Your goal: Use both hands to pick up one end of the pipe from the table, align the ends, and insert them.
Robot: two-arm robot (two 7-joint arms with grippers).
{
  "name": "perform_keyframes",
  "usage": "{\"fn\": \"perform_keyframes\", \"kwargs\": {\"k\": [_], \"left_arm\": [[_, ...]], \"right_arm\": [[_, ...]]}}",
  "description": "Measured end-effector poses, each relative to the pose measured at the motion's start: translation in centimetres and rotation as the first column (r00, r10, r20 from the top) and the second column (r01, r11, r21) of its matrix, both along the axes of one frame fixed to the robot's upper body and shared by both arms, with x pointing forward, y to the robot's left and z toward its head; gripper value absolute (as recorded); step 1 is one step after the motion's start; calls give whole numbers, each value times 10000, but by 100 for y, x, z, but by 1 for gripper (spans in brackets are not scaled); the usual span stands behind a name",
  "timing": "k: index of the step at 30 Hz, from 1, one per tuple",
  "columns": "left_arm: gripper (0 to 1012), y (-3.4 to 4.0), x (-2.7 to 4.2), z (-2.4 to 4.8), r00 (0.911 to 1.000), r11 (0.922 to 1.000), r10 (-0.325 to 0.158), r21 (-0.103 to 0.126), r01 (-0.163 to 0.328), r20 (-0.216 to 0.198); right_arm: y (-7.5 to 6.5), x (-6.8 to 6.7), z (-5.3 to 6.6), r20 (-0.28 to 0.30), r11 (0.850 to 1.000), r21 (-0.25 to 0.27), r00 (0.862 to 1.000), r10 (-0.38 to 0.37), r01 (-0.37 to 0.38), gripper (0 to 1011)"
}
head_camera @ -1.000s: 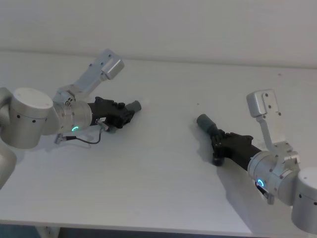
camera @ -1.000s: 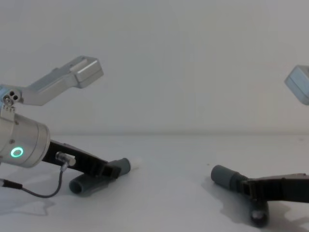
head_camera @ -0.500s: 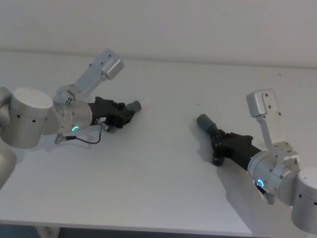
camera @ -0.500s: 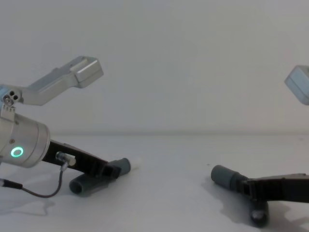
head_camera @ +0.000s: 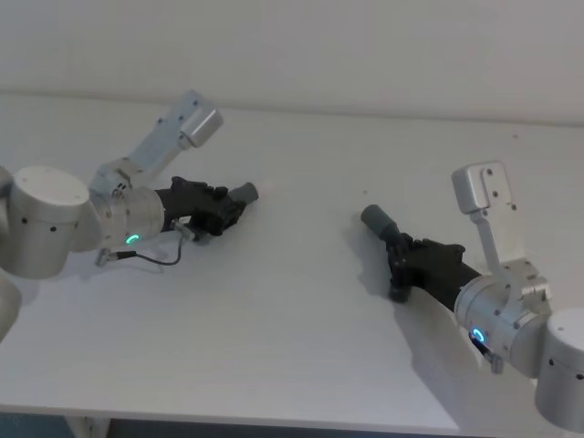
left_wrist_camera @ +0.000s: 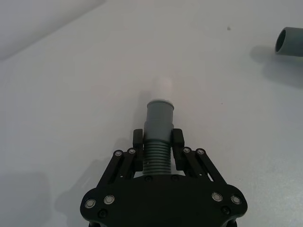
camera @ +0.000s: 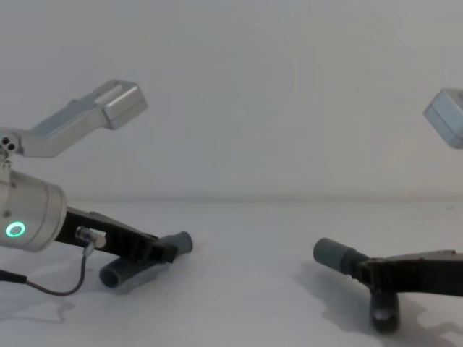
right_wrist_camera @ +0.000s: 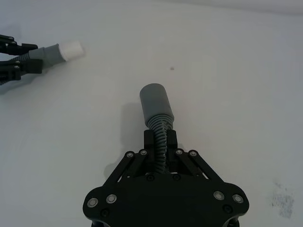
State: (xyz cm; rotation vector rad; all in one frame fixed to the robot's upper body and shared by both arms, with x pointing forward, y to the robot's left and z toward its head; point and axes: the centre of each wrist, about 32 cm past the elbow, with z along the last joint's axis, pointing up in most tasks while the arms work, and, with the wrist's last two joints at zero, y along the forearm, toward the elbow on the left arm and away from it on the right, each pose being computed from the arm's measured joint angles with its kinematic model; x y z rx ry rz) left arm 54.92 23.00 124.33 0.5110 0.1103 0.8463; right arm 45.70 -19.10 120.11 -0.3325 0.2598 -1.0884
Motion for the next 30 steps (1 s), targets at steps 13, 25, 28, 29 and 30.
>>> {"fn": "perform_keyframes", "kwargs": {"k": [13, 25, 28, 29, 30], "left_arm": [[347, 210, -117, 62, 9914, 9991, -226, -332, 271, 1287], [347, 391, -143, 223, 9718, 9934, -962, -402, 1072, 2153], [347, 429, -137, 272, 9662, 9897, -1261, -382, 1381, 2248], [347, 438, -135, 284, 9645, 9882, -1356, -387, 1480, 2266], [347, 448, -133, 297, 9630, 9870, -1436, -374, 1561, 2281]], "right_arm": [[29, -42, 141, 1426, 9993, -203, 9892, 334, -309, 145], [-102, -11, 263, 2440, 9874, -328, 9568, 1582, -1549, 145], [-149, 2, 285, 2572, 9799, -370, 9457, 1987, -1958, 145], [-164, 6, 292, 2603, 9777, -393, 9426, 2091, -2061, 145], [-183, 12, 300, 2649, 9734, -400, 9369, 2282, -2257, 145]]}}
